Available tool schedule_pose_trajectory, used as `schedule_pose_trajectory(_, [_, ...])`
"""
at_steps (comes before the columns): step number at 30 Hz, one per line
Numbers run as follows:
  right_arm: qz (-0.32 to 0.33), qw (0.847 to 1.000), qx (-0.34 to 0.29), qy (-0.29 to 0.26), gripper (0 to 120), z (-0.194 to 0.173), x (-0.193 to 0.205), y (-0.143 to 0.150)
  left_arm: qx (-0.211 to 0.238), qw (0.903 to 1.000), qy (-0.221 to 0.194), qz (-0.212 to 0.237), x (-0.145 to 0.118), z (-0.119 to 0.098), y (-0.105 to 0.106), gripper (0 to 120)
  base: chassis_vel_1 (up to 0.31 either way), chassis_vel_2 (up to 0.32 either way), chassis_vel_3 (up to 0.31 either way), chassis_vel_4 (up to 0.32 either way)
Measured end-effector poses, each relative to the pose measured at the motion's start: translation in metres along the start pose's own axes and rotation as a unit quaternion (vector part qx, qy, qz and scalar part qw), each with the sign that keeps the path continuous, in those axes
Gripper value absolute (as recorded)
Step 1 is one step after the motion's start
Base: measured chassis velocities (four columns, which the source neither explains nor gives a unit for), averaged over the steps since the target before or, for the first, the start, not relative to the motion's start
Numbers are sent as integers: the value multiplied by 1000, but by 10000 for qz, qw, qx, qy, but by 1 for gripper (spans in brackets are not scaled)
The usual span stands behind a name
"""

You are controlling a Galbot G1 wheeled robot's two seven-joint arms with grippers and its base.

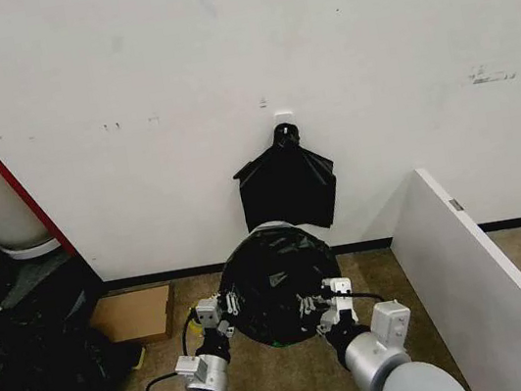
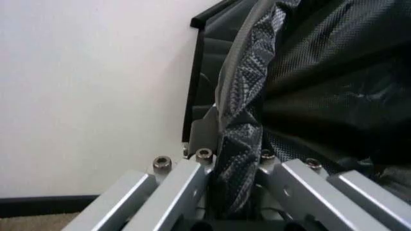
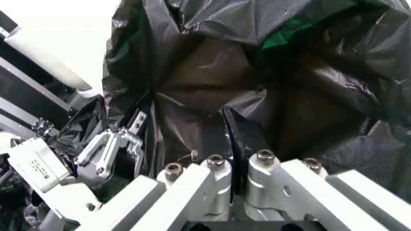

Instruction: Place the garbage bag over the trash bin.

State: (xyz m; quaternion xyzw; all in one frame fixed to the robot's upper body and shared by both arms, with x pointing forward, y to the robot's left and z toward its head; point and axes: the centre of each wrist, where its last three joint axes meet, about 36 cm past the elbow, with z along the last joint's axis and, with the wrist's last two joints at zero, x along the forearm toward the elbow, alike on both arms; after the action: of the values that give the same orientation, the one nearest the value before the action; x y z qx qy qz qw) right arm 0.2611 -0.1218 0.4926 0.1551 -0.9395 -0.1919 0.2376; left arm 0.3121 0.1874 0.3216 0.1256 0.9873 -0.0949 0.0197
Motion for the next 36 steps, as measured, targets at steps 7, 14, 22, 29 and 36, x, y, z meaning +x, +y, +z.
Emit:
schedule_pose_trajectory(7, [49, 9999, 129, 27, 0, 4, -11, -4, 221, 9993, -86, 288, 0, 3, 7, 0, 0, 0, 0, 0])
schedule_pose_trajectory(14, [-131, 9994, 303, -55, 0, 6, 3, -6, 212, 9958, -287, 839, -7, -15, 41, 0, 0, 0, 0, 0])
schedule_pose_trajectory(22, [-402, 9980, 447, -217, 0, 9, 19, 3, -9, 9845, -60, 1753, -6, -43, 62, 0, 0, 0, 0, 0])
schedule_pose_trajectory(29, [-182, 9974, 641, -277, 0, 19, 12, 12, 98, 9873, -35, 1584, 2, -39, 40, 0, 0, 0, 0, 0])
schedule_pose_trajectory(36, [847, 9913, 996, -141, 0, 45, -21, 8, -1, 9929, -2, 1191, 8, -39, 26, 0, 0, 0, 0, 0])
